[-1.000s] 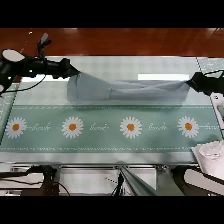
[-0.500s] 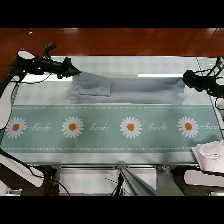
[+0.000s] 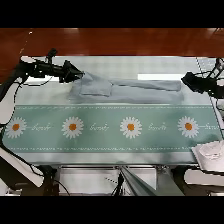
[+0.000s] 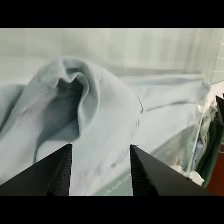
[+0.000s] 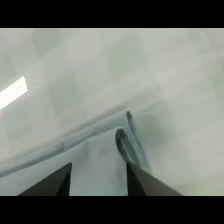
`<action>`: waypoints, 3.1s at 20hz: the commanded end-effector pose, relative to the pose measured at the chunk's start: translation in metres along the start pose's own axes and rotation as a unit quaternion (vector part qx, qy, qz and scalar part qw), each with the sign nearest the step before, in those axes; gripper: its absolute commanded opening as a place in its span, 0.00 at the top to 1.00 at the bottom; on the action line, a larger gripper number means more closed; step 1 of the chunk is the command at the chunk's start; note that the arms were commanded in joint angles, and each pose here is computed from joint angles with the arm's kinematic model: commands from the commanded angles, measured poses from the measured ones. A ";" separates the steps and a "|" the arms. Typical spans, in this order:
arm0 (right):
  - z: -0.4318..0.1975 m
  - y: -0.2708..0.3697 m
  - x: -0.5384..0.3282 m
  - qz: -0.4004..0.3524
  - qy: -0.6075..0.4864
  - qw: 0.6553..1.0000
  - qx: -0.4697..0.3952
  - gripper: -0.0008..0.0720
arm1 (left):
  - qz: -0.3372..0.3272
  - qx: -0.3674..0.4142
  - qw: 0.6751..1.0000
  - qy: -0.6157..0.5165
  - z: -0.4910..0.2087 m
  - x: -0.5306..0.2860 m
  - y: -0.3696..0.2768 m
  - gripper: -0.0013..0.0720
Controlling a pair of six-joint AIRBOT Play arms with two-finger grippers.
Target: Fold the shirts.
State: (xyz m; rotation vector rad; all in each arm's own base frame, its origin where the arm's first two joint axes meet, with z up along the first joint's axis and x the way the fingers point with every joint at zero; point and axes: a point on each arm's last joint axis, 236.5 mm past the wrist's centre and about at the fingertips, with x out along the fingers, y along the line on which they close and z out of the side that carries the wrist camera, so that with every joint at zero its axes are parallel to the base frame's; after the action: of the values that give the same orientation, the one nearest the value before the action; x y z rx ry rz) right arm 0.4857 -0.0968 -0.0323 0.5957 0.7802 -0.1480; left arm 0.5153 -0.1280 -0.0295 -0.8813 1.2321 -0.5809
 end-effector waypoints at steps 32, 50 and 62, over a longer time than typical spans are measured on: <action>0.012 0.141 -0.187 0.139 -0.011 0.988 -0.062 0.96 | -0.110 0.192 0.970 0.103 -0.128 0.090 -0.199 0.94; -0.074 0.143 -0.367 0.084 -0.054 0.993 -0.069 0.96 | -0.081 0.255 0.940 0.214 -0.365 0.267 -0.226 0.94; -0.006 0.165 -0.297 0.127 -0.081 0.987 -0.062 0.96 | 0.019 0.330 0.940 -0.087 -0.077 0.011 -0.246 0.94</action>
State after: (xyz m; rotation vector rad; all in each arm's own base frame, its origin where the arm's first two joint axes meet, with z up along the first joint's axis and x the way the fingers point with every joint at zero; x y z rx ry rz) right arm 0.2874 0.0126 0.2431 0.5186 0.5949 0.0362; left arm 0.4224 -0.3929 0.1127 -0.4175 0.9378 -0.9855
